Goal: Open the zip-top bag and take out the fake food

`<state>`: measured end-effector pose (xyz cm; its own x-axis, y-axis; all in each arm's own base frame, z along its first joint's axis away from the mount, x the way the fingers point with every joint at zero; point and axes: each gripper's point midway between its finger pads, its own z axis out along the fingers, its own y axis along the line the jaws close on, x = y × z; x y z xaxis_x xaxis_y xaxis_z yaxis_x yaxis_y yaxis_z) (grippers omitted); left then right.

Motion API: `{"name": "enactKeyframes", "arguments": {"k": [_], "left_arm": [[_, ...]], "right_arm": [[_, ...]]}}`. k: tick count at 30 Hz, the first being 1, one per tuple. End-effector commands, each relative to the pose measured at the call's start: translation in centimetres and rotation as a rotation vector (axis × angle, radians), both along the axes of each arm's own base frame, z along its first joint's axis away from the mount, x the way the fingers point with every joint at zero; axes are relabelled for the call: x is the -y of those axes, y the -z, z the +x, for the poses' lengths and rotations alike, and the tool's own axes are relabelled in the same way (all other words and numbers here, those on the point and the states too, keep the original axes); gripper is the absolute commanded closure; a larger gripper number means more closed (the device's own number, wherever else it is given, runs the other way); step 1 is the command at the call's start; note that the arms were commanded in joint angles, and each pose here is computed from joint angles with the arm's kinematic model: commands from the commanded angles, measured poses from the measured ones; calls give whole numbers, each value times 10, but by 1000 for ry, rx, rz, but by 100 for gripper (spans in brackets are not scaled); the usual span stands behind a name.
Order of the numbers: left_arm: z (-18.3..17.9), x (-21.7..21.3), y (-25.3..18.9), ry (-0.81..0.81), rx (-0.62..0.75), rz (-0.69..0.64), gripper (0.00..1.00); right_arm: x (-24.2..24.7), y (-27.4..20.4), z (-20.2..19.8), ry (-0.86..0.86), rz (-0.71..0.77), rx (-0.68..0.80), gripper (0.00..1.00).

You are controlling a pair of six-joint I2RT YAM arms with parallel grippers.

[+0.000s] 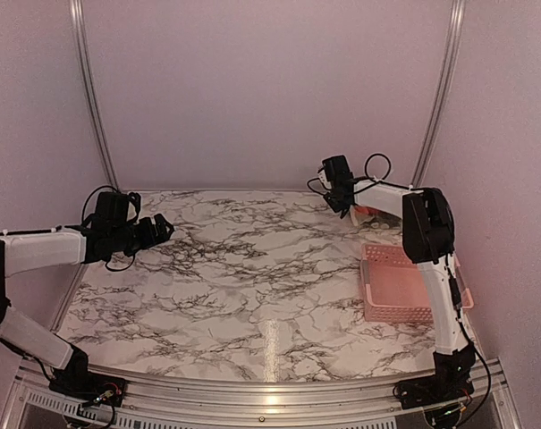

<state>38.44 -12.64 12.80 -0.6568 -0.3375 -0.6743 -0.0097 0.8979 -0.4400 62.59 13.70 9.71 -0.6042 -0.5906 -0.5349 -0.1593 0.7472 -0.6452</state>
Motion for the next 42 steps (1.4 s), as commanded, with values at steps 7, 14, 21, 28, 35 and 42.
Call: {"name": "enactKeyframes", "arguments": {"k": [7,14,21,28,35,42], "left_arm": [[-13,-1,-31,9,103,-27,1],[-27,-3,-56,32,213,-53,1],[-53,17,-96,193,383,-134,1],[-72,42,-118,368,437,-189,1],[-87,60,-133,481,463,-227,1],[-104,83,-151,584,501,-139,1]], "right_arm": [[-120,-91,-23,-298,142,104,100],[-186,-118,-60,-476,152,121,100],[-220,-154,-101,-608,245,129,100],[-235,-182,-150,-789,413,90,100],[-248,-203,-211,-1009,584,22,100],[-254,-204,-266,-1174,673,-59,100]]}}
